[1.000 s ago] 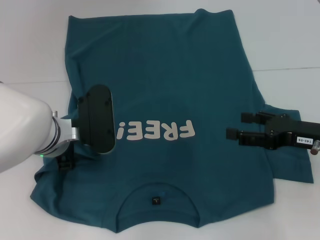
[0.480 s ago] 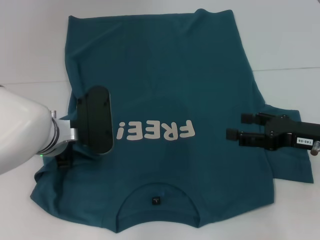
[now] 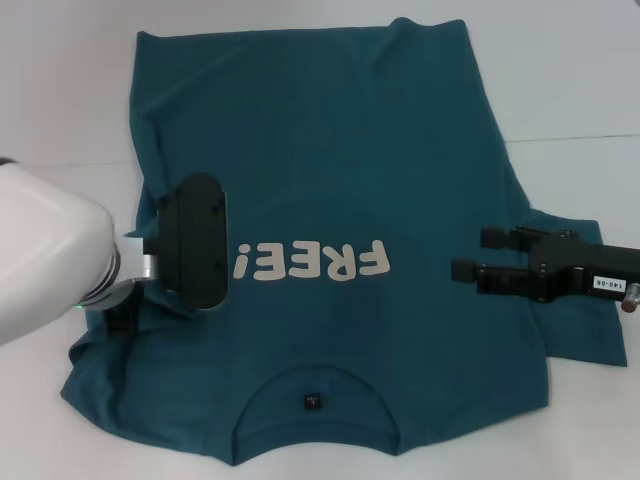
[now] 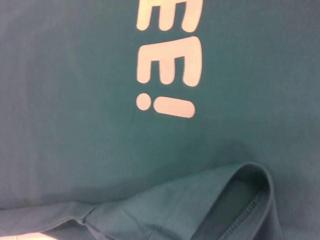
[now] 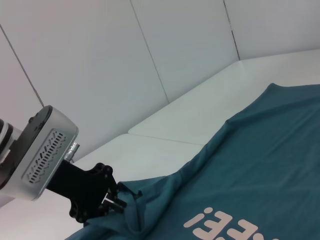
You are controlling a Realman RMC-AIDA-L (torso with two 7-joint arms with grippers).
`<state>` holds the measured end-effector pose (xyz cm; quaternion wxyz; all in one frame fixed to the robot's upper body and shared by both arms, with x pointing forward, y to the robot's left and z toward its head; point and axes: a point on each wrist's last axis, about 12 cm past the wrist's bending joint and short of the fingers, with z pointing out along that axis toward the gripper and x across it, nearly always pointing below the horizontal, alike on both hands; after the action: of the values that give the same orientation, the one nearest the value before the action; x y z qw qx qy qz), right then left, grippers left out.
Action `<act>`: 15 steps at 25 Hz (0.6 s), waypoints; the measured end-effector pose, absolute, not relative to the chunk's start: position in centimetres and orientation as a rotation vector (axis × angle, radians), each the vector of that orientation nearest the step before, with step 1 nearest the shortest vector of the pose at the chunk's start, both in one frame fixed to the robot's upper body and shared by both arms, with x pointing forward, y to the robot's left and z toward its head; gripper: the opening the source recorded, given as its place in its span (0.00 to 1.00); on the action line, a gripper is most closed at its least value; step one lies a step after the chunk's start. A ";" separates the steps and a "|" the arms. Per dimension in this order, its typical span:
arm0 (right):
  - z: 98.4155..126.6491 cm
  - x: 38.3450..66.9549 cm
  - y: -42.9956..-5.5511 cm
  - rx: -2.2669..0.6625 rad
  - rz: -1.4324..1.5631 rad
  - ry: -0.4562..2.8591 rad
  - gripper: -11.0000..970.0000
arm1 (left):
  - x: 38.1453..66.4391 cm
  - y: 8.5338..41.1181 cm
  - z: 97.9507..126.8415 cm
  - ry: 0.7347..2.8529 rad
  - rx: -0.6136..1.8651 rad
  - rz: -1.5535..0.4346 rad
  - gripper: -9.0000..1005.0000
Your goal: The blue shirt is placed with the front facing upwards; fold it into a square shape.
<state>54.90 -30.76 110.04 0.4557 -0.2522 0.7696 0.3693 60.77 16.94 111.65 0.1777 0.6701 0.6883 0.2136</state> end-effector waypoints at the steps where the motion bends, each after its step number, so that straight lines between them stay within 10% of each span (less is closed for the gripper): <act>1: 110.0 54.9 -30.8 -0.623 0.912 1.898 0.97 | 60.7 16.6 112.2 1.938 1.925 0.617 0.04; 15: 110.1 54.9 -30.7 -0.625 0.915 1.897 0.97 | 60.5 15.6 114.0 1.917 2.047 0.634 0.04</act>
<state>54.86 -30.73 110.06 0.4551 -0.2533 0.7688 0.3710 60.53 15.59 114.00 0.1329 0.7057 0.6607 0.2184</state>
